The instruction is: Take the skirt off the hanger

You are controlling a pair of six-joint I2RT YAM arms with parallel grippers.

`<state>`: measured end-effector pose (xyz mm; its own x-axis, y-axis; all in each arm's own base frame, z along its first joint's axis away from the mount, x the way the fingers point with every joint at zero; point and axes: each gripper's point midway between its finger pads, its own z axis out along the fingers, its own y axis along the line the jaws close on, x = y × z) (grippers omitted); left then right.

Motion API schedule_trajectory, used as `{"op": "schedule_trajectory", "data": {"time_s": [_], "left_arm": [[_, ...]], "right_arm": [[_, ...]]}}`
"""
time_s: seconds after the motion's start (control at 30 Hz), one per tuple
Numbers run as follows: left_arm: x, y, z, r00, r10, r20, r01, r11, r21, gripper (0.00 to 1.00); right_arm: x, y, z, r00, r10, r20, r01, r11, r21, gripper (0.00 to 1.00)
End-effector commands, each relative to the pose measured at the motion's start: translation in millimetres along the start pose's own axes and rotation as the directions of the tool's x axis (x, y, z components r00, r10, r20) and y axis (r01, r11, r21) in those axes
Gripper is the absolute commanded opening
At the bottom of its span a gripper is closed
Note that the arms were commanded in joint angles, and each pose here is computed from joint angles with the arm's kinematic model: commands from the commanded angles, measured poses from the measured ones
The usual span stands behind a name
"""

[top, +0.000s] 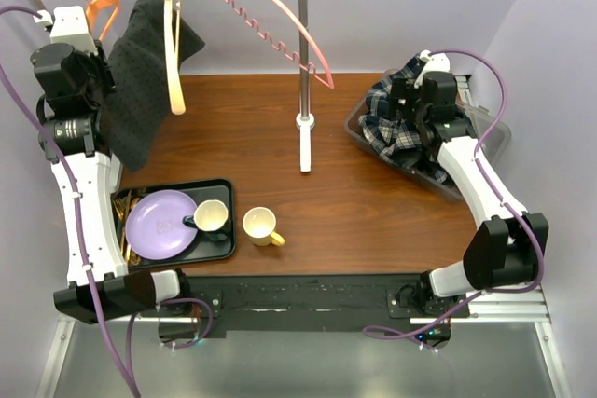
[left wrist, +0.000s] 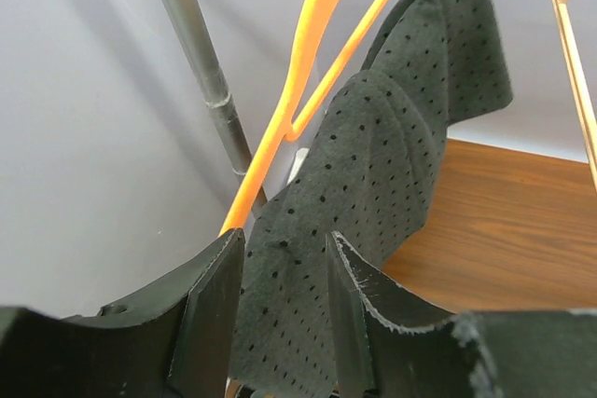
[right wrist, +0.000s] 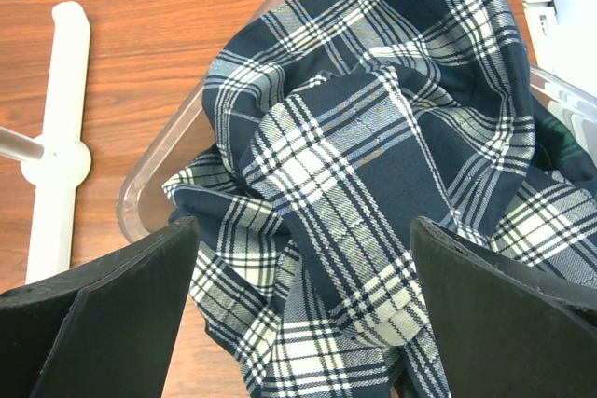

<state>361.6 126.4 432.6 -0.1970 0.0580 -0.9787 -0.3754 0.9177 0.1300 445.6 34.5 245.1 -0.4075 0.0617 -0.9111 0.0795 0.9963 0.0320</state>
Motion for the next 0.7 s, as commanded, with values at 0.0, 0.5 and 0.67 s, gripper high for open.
{"op": "schedule_trajectory", "data": {"time_s": [0.0,0.5,0.67], "left_arm": [[-15.7,5.4,-4.0,0.997,-0.013,0.073,0.014,1.0,-0.019,0.45],[-69.9,47.1,-15.7,0.978,0.055,0.201,-0.009,0.975,-0.222,0.63],[-59.6,49.3,5.9,0.979,0.11,0.17,-0.065,0.966,-0.251,0.7]], "right_arm": [[-17.2,9.0,-8.6,0.998,0.018,0.055,-0.016,0.999,-0.037,0.99],[-19.2,19.6,-7.6,0.998,0.001,0.062,0.003,0.998,-0.058,0.99],[-19.2,19.9,-3.4,0.998,-0.007,0.056,0.01,0.999,-0.052,0.99]]}}
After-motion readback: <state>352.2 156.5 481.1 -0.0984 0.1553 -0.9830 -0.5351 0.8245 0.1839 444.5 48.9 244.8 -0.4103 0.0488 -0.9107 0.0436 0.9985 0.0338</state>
